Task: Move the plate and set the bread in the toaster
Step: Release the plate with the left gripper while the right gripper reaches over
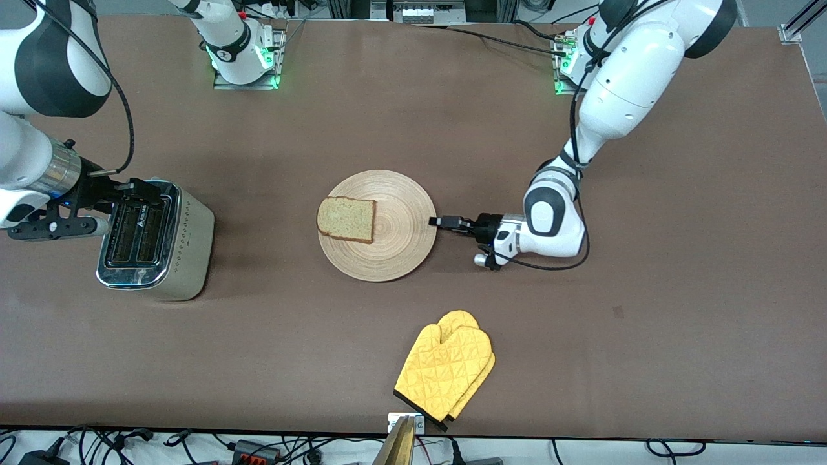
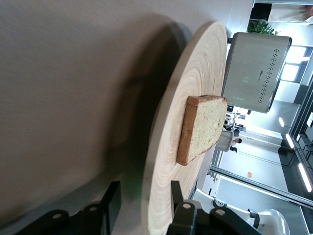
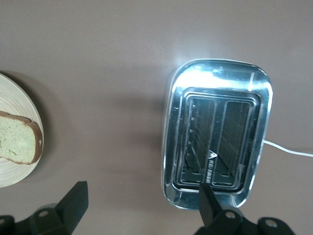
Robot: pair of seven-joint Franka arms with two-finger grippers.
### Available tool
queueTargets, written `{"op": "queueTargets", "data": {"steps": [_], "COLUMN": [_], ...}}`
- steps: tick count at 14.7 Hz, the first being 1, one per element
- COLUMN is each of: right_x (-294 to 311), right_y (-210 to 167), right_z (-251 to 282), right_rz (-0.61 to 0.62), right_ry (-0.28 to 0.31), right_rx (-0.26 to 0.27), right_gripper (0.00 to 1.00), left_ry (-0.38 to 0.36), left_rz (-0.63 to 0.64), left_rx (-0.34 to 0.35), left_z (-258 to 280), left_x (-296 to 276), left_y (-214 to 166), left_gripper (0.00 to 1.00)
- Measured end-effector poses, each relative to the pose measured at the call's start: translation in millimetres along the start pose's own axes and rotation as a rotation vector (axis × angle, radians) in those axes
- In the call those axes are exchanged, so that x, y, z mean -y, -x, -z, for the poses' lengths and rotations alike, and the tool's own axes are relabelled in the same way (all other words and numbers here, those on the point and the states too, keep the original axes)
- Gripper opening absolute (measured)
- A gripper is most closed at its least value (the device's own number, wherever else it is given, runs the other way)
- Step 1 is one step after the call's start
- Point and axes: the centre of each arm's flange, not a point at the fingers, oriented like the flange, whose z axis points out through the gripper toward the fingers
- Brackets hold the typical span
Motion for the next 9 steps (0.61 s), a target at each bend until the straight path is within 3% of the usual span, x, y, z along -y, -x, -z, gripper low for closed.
{"op": "queueTargets", "data": {"steps": [4, 7, 9], "right_x": [59.2, 85.4, 90.7], "right_y": [-13.5, -19.9, -26.3], "right_z": [-25.7, -49.6, -72.1], "right_rz": [0.066, 0.066, 0.056], "right_ry": [-0.006, -0.074, -0.111], "right_rx": [0.01, 0.042, 0.07], "right_gripper": [1.0, 1.0, 1.0], "left_ry": [0.047, 0.085, 0.064], "left_rz": [-0.016, -0.015, -0.002], "left_rx": [0.052, 0.105, 0.157], "left_z": [70.8, 138.8, 188.0], "left_x": [9.6, 7.6, 6.1], "left_y": [-9.1, -11.0, -11.4], "left_gripper": [0.49, 0.49, 0.49]}}
